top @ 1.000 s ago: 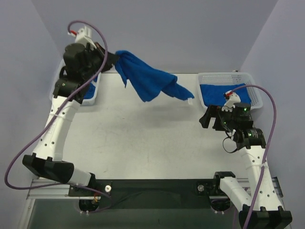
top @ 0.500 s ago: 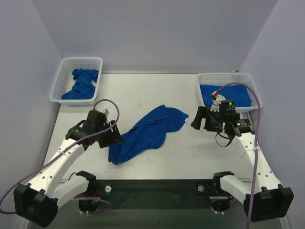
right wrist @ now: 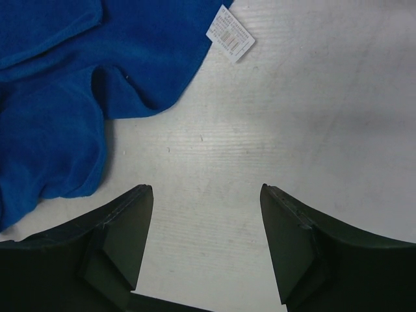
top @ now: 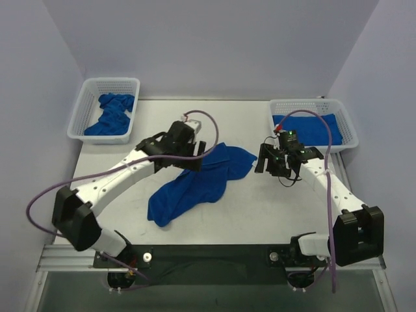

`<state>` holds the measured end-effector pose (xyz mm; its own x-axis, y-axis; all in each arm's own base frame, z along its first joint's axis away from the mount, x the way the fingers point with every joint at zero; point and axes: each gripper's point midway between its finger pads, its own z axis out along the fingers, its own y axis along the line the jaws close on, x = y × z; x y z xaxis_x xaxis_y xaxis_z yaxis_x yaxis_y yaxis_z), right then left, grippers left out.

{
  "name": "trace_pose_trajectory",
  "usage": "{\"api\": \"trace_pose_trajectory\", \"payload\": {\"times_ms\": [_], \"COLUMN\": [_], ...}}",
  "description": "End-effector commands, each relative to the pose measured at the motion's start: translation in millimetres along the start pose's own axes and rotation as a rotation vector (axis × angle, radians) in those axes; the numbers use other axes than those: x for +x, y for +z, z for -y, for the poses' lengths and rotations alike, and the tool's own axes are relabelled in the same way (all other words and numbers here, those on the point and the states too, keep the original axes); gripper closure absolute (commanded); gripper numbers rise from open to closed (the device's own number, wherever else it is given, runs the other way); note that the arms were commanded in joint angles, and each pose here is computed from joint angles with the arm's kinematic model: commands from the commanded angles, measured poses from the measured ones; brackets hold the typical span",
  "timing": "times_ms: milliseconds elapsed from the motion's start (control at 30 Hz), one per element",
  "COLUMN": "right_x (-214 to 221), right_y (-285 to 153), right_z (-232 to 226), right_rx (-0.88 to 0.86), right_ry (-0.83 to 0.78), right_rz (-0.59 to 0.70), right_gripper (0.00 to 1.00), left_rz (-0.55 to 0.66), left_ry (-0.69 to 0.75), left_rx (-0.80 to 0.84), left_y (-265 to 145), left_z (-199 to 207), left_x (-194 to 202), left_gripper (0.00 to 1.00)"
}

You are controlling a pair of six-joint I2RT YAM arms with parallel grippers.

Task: Fold and stack the towels
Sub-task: Move the towel to the center of the board, then flatten out the crumpled towel

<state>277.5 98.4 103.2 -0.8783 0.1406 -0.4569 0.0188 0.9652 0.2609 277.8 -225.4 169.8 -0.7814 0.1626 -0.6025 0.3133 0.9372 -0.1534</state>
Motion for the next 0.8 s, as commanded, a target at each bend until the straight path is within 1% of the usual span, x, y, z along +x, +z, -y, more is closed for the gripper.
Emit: {"api": "trace_pose_trajectory", "payload": {"times_ms": [0,33,67,100,133,167,200,233,300,333,367,500,600,667,767], "right_x": [-15,-13,-13,-12,-7,-7,-6,-2,2,4,9,17,21,21,26], "right_y": [-3,-3,-5,-6,-5,-9,-10,-11,-11,-13,-12,-14,-17,-20,-20], "right_z": [4,7,8,10,13,13,14,16,18,17,20,22,23,23,26], "right_rx": [0.043,0.051,0.054,0.063,0.067,0.064,0.066,0.068,0.073,0.069,0.074,0.07,0.065,0.062,0.07], "right_ry": [0.025,0.024,0.022,0.022,0.031,0.036,0.04,0.054,0.066,0.07,0.081,0.096,0.101,0.098,0.103], "right_rz": [0.06,0.062,0.069,0.072,0.066,0.078,0.083,0.084,0.087,0.094,0.085,0.09,0.102,0.116,0.112], "right_gripper": [0.33,0.33,0.33,0.33,0.33,0.33,0.32,0.32,0.32,0.32,0.32,0.3,0.3,0.29,0.29], "left_rz": [0.178,0.15,0.195,0.199,0.168,0.17,0.198,0.169,0.194,0.181,0.205,0.208,0.203,0.196,0.178], "left_ry": [0.155,0.195,0.203,0.231,0.258,0.266,0.264,0.261,0.234,0.235,0.235,0.251,0.266,0.275,0.288], "left_rx": [-0.009,-0.019,-0.005,-0.006,-0.008,-0.011,0.002,-0.002,0.01,0.001,-0.011,-0.057,-0.109,-0.125,-0.122], "left_y": [28,51,55,63,84,92,95,113,122,137,143,168,183,192,202], "left_z": [37,47,60,66,76,81,91,97,111,113,119,124,117,115,116], "left_x": [-67,-64,-81,-85,-78,-80,-93,-85,-96,-90,-93,-90,-87,-84,-79], "left_gripper": [0.15,0.15,0.16,0.18,0.19,0.2,0.21,0.21,0.22,0.23,0.23,0.24,0.29,0.38,0.44]}}
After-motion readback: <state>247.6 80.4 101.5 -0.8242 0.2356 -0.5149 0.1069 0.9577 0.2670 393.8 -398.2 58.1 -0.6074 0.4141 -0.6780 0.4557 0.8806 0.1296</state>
